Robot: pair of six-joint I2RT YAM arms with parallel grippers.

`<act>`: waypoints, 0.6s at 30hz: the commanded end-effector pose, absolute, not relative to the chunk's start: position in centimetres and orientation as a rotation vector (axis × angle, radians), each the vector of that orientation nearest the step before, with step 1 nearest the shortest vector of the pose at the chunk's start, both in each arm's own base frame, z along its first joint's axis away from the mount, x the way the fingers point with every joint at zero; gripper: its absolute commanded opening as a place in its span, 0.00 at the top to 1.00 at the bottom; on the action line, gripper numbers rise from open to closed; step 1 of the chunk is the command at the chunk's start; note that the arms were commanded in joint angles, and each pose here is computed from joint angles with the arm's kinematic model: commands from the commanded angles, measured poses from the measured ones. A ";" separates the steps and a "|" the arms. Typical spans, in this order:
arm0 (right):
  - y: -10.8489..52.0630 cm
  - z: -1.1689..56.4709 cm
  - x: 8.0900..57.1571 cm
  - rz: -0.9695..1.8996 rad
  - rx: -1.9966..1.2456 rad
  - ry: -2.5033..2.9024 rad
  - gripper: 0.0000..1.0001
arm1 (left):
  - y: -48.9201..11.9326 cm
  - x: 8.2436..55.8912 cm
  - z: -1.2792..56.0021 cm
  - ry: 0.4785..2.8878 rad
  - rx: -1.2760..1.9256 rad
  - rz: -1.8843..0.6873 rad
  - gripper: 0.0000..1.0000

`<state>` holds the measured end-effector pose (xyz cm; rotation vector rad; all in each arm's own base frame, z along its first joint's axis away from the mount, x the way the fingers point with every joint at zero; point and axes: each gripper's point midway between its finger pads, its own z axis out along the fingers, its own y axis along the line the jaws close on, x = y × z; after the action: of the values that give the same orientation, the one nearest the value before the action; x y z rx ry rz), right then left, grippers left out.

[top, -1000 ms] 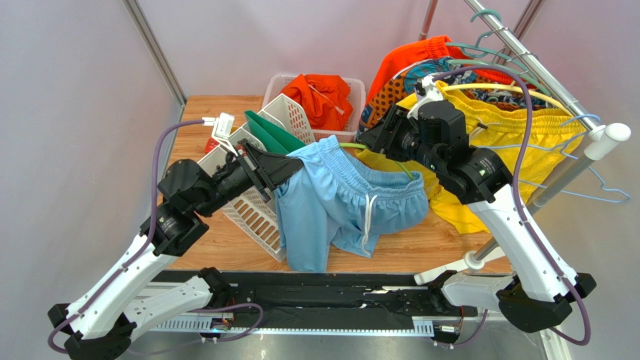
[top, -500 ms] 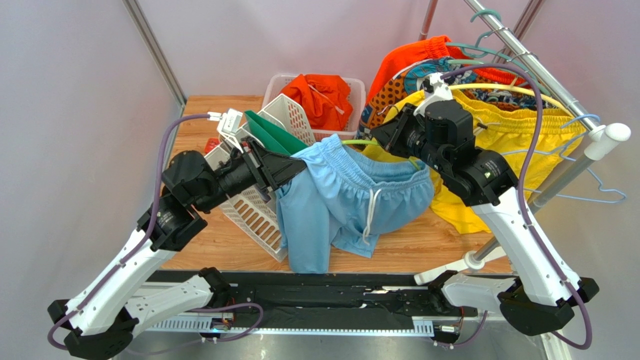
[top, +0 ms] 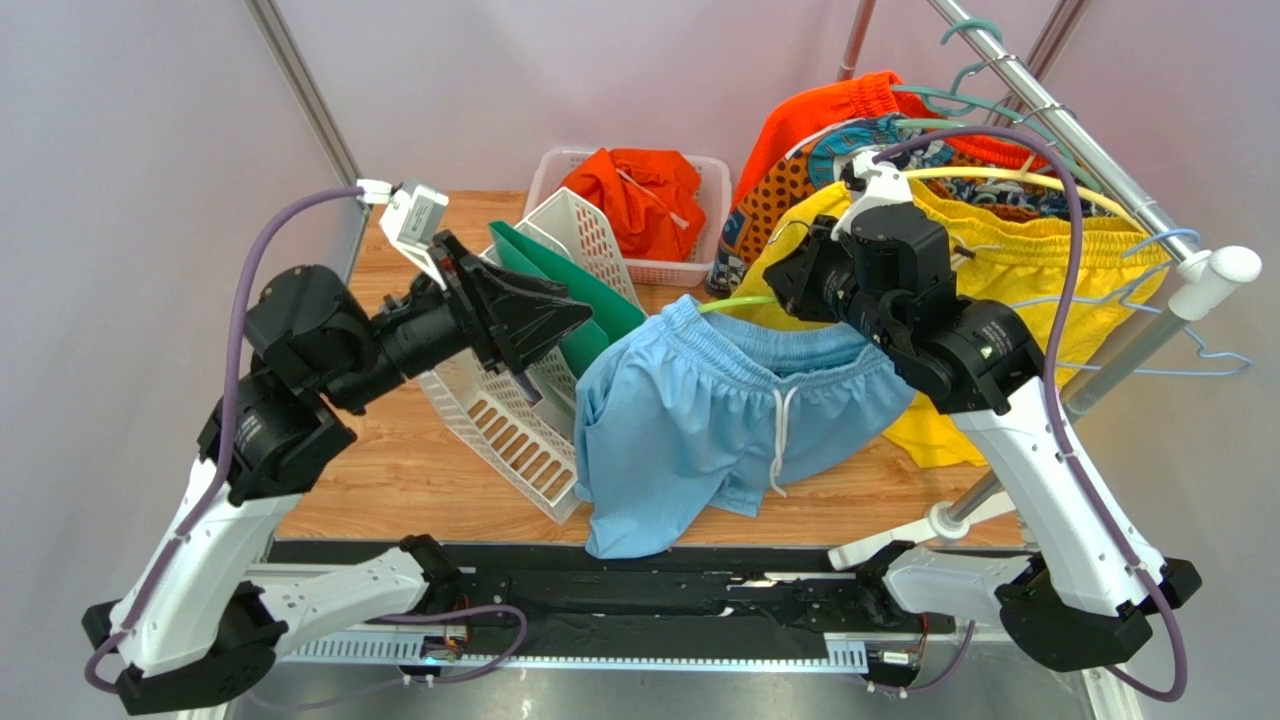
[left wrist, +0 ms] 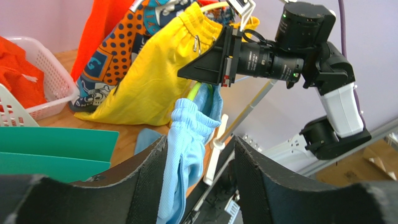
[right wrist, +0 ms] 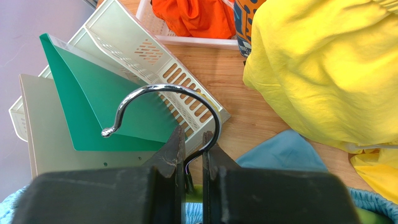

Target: Remove the shorts from the hanger

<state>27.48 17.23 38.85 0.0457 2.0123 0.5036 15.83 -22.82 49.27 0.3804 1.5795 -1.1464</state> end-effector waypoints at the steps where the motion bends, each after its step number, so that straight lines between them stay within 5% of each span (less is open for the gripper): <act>1: 17.3 42.6 27.5 0.564 0.053 1.894 1.00 | -25.6 16.3 48.2 1.653 0.531 -1.165 0.42; 18: 18.1 41.4 26.9 0.608 0.023 1.933 1.00 | -30.8 18.7 45.9 1.847 0.626 -1.245 0.44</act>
<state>27.19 17.62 38.69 0.0220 2.0241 0.5247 19.60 -31.16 43.50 0.6023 1.9147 -1.2028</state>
